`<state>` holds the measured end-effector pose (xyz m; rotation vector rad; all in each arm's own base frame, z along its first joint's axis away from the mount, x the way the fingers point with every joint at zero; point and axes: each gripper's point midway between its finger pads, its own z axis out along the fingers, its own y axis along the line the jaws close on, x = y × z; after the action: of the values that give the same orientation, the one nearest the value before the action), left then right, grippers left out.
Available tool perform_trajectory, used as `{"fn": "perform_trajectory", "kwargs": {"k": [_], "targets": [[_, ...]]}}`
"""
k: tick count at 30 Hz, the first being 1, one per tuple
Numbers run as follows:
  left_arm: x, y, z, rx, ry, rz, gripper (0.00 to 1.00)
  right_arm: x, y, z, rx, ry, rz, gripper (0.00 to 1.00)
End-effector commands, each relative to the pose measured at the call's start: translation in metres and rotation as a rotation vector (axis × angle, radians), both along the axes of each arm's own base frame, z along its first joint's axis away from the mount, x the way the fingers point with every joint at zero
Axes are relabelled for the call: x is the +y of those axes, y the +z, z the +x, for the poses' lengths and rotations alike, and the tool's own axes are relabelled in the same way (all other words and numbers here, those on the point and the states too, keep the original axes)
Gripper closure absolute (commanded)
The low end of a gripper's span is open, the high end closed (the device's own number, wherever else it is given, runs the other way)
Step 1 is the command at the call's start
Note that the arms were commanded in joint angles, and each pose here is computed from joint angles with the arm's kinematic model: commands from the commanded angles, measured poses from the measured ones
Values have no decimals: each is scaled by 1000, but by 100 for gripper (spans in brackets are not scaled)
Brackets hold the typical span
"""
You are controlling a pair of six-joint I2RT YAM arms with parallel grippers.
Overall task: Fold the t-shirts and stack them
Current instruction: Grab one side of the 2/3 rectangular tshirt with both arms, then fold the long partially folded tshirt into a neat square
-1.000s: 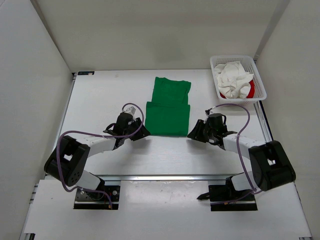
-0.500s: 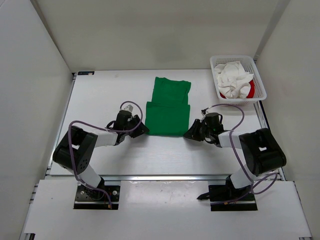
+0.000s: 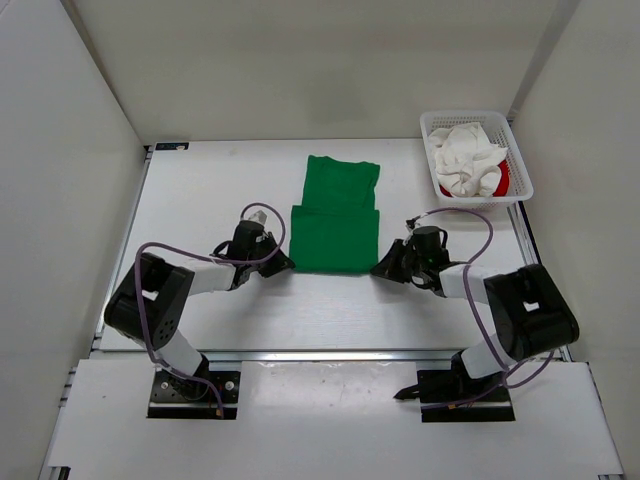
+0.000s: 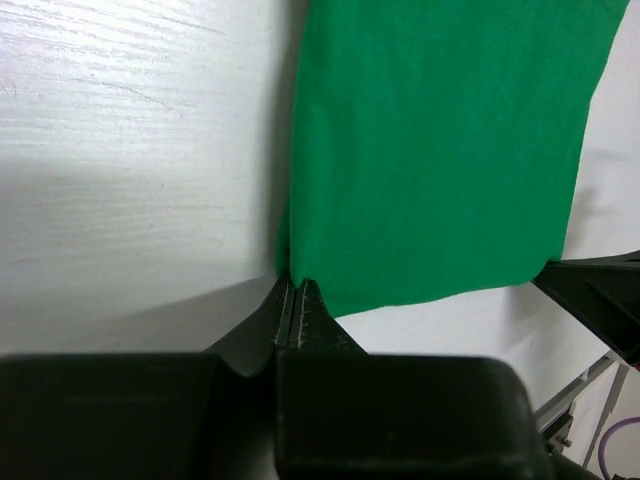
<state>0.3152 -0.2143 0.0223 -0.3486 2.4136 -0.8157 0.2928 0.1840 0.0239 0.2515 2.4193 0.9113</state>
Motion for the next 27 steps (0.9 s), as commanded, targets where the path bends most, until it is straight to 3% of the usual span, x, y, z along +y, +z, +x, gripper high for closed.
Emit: {"fn": "perform_trajectory", "kwargs": {"k": [1,9,16,20,22,27], "targets": [[6,18,-3,-38,-6,18,100,-9,10,-4,-51,-20,-51,100],[15,13,-39,-16,-45,52,100,-21,2,-46,-2,-8,-90,100],[31,-7,-112,71,-123,126,100,-13,-16,-123,89,59,-119,100],[31,13,-137,30,-155,104,100,-6,3,-144,71,84,-82,100],[30,39,-131,-23,-144,76,100,-2,29,-133,11,83,-52,100],[5,141,-75,-227,-140,24,100,-5,89,-81,-109,62,-67,100]]}}
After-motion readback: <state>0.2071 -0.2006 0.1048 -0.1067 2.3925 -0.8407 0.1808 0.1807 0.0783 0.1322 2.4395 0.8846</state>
